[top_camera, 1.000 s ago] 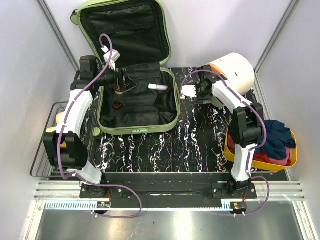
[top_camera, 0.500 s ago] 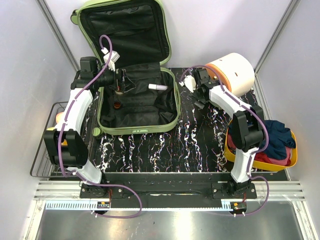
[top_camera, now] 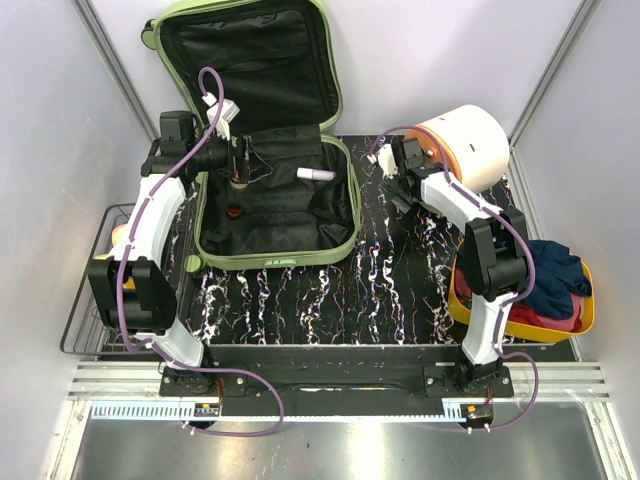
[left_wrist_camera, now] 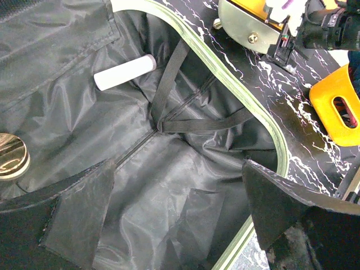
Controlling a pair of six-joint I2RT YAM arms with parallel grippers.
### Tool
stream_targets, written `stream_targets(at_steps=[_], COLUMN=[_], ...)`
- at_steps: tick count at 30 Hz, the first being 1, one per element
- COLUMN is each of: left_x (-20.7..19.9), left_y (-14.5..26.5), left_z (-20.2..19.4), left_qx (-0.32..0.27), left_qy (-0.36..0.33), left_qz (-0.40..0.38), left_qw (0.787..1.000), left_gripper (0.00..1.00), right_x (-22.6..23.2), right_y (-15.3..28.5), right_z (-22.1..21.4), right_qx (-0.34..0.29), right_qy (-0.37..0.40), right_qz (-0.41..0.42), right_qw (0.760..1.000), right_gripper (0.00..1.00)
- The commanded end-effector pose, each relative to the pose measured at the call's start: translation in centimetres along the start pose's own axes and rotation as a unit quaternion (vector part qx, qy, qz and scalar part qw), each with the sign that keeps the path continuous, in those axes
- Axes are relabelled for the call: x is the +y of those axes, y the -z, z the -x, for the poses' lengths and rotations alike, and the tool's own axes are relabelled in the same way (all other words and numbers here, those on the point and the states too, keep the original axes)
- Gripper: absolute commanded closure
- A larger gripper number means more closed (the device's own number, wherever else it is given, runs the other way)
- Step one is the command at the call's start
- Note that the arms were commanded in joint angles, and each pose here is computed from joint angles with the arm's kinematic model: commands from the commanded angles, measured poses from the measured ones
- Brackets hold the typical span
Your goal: Open, take out, and arrange the luggage
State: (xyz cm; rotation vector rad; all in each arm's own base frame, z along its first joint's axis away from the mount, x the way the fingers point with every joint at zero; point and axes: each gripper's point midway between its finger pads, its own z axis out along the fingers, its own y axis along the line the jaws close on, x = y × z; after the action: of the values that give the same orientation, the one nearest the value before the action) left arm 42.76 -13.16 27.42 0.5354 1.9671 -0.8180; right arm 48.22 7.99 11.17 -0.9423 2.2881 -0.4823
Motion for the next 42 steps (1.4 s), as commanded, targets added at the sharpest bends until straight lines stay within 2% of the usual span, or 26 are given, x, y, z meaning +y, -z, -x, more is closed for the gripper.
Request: stream_targets(at_steps=[1, 7, 12, 17, 24, 29, 32, 34, 38, 40, 41, 42], left_x=[-0.2, 0.0, 0.0, 0.1, 0.2, 0.4, 0.5, 0.5, 0.2, 1.1, 1.4, 1.4], left_y=[0.3, 0.2, 0.1, 0.0, -0.2, -0.2, -0.3, -0.2, -0.2, 0.5, 0.8, 1.1], left_z=[2.7, 2.8, 2.7, 2.6, 2.8, 2.9, 2.9, 2.9, 3.3, 3.6, 3.6, 3.8], left_qx=[-0.028, -0.028, -0.027, -0.025, -0.026, -0.026, -0.025, -0.025, -0.034, -0.041, -0.042, -0.046], left_qy=[-0.023, -0.021, -0.022, -0.019, -0.018, -0.023, -0.021, -0.021, -0.007, -0.005, -0.004, -0.006], left_qz=[-0.008, -0.010, -0.012, -0.017, -0.018, -0.017, -0.018, -0.016, -0.022, -0.013, -0.008, -0.005], left_qw=[0.999, 0.999, 0.999, 0.999, 0.999, 0.999, 0.999, 0.999, 0.999, 0.999, 0.999, 0.999], left_gripper=[0.01, 0.01, 0.01, 0.01, 0.01, 0.01, 0.01, 0.01, 0.01, 0.01, 0.01, 0.01], right_x=[-0.7, 1.8, 2.7, 4.8, 5.7, 4.4, 2.7, 1.2, 0.3, 0.3, -0.4, 0.5], right_y=[-1.9, -1.6, 0.7, 2.7, 3.8, 5.4, 7.8, 10.2, 13.5, 13.4, 14.6, 13.7], right_z=[-0.1, 0.7, 2.9, 4.5, 4.9, 6.1, 7.9, 9.6, 13.2, 14.7, 16.5, 17.7], right_qx=[-0.002, -0.005, -0.041, -0.069, -0.054, -0.087, -0.140, -0.193, -0.256, -0.264, -0.288, -0.286], right_qy=[-0.031, -0.068, -0.095, -0.114, -0.153, -0.142, -0.134, -0.120, -0.056, -0.041, -0.032, -0.020], right_qz=[-0.013, 0.068, 0.135, 0.245, 0.352, 0.351, 0.331, 0.317, 0.284, 0.271, 0.256, 0.249], right_qw=[0.999, 0.995, 0.985, 0.960, 0.922, 0.921, 0.924, 0.921, 0.922, 0.925, 0.922, 0.925], right_gripper=[0.14, 0.17, 0.25, 0.32, 0.42, 0.43, 0.41, 0.39, 0.37, 0.36, 0.36, 0.36])
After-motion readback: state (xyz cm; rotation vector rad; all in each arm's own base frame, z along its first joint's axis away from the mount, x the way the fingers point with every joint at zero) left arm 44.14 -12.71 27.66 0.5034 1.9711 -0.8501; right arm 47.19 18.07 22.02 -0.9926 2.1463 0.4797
